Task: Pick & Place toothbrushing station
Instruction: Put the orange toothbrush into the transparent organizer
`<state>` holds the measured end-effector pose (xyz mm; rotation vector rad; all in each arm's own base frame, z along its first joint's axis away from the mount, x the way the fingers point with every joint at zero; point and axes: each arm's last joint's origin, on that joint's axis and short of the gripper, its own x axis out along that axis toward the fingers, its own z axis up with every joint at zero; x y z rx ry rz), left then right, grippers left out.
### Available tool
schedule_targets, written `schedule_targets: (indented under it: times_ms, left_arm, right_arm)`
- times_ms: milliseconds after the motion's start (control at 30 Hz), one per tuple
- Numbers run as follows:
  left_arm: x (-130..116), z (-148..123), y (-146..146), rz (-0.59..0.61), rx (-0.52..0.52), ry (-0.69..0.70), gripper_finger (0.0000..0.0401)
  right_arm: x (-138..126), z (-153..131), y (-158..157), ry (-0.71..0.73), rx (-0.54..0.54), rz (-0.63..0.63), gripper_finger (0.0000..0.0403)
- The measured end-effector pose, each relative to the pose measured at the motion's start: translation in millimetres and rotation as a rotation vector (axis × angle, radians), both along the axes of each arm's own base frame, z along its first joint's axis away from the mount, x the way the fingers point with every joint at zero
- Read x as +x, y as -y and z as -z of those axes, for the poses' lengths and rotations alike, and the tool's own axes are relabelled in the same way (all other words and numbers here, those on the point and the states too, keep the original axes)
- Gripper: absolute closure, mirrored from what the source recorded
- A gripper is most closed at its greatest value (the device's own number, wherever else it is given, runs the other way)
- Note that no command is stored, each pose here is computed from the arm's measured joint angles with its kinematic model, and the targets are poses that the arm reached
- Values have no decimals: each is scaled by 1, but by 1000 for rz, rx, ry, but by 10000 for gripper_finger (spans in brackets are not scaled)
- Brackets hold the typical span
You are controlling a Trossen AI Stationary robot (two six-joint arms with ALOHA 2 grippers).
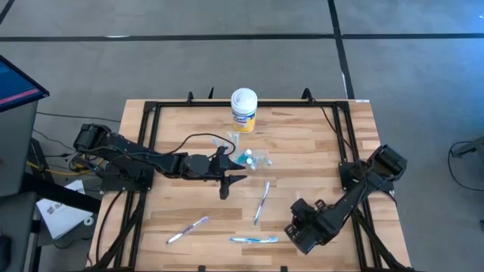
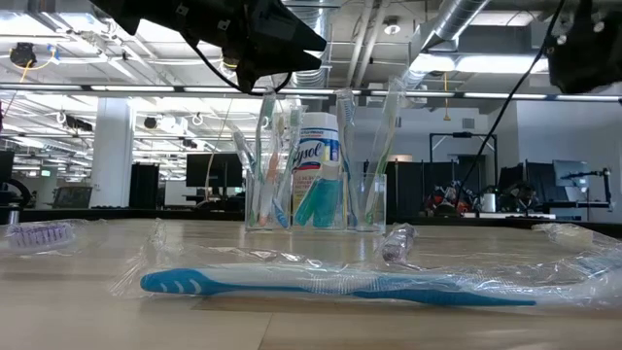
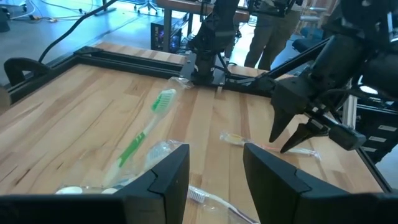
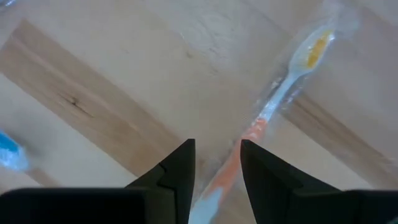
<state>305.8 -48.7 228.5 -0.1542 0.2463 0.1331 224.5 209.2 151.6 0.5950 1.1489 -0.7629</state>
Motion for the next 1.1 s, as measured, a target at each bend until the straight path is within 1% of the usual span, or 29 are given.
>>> schedule_targets:
  times_ms: [67, 167, 467, 567, 700, 733, 933, 1100]
  left_arm:
    - [0, 0, 0, 0, 0, 0, 257]
    - [0, 0, 0, 0, 0, 0, 257]
    - [0, 0, 0, 0, 0, 0, 257]
    - [0, 0, 0, 0, 0, 0, 257]
    - [0, 0, 0, 0, 0, -1, 257]
    - [0, 0, 0, 0, 0, -1, 257]
    - [0, 0, 0, 0, 0, -1, 257]
    - [0, 0, 0, 0, 0, -1, 257]
  right_arm:
    - [-2, 7, 2, 9, 10, 1, 285]
    - [-5, 13, 6, 2, 1, 35, 285]
    - [-6, 13, 7, -11, -4, 38, 288]
    - [-7, 14, 8, -30, -4, 38, 316]
    - [-10, 13, 9, -64, -10, 28, 385]
    - [-10, 13, 9, -67, -12, 17, 393]
    - [-9, 12, 8, -81, -14, -15, 401]
    - [-4, -3, 4, -75, -44, -58, 403]
